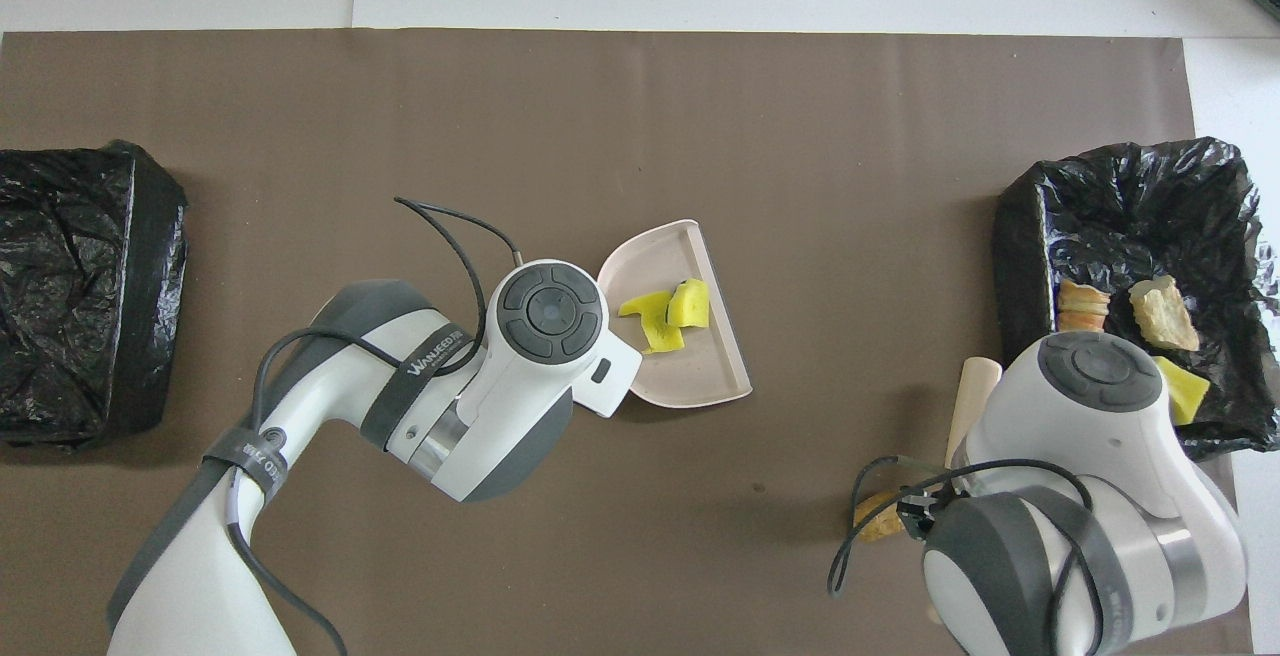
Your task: Sweep and dump trash in bin
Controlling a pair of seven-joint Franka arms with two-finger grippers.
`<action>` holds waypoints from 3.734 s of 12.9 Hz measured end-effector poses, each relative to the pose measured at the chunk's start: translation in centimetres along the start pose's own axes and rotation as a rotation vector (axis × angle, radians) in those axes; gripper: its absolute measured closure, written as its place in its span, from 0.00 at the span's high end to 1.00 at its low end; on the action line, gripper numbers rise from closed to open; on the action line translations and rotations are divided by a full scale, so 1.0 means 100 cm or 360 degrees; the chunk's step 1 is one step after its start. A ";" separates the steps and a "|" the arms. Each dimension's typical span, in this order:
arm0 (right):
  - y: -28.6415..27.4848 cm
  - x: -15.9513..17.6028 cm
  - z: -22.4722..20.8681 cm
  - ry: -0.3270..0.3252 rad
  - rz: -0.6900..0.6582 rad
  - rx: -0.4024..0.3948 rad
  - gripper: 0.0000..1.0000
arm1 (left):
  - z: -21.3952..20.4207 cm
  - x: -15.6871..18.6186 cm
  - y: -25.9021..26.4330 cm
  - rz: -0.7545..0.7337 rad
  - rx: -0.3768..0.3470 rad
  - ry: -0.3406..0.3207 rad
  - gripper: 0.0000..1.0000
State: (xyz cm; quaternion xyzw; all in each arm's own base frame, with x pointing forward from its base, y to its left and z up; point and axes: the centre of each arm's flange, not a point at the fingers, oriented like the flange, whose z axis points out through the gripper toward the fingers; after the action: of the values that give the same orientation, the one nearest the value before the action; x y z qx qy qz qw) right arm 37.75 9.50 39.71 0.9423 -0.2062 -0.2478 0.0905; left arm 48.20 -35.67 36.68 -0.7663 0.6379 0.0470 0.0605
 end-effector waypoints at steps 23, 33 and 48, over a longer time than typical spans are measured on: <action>-0.054 -0.065 0.031 -0.0289 0.0411 0.0110 0.27 | 0.006 -0.001 0.061 0.0312 0.0005 -0.0091 0.32; -0.068 -0.030 0.024 -0.0105 0.0301 0.0540 0.27 | 0.008 -0.001 0.062 0.0312 0.0003 -0.0093 0.32; -0.006 -0.018 0.021 -0.0070 0.0009 -0.0228 0.27 | 0.006 0.003 0.068 0.0285 0.0010 -0.0089 0.32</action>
State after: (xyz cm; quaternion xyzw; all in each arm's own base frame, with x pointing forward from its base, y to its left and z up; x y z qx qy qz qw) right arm 35.48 10.73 38.55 0.9272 -0.1924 -0.2821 0.1538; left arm 41.61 -37.07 35.86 -0.7043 0.7021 0.0716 0.0763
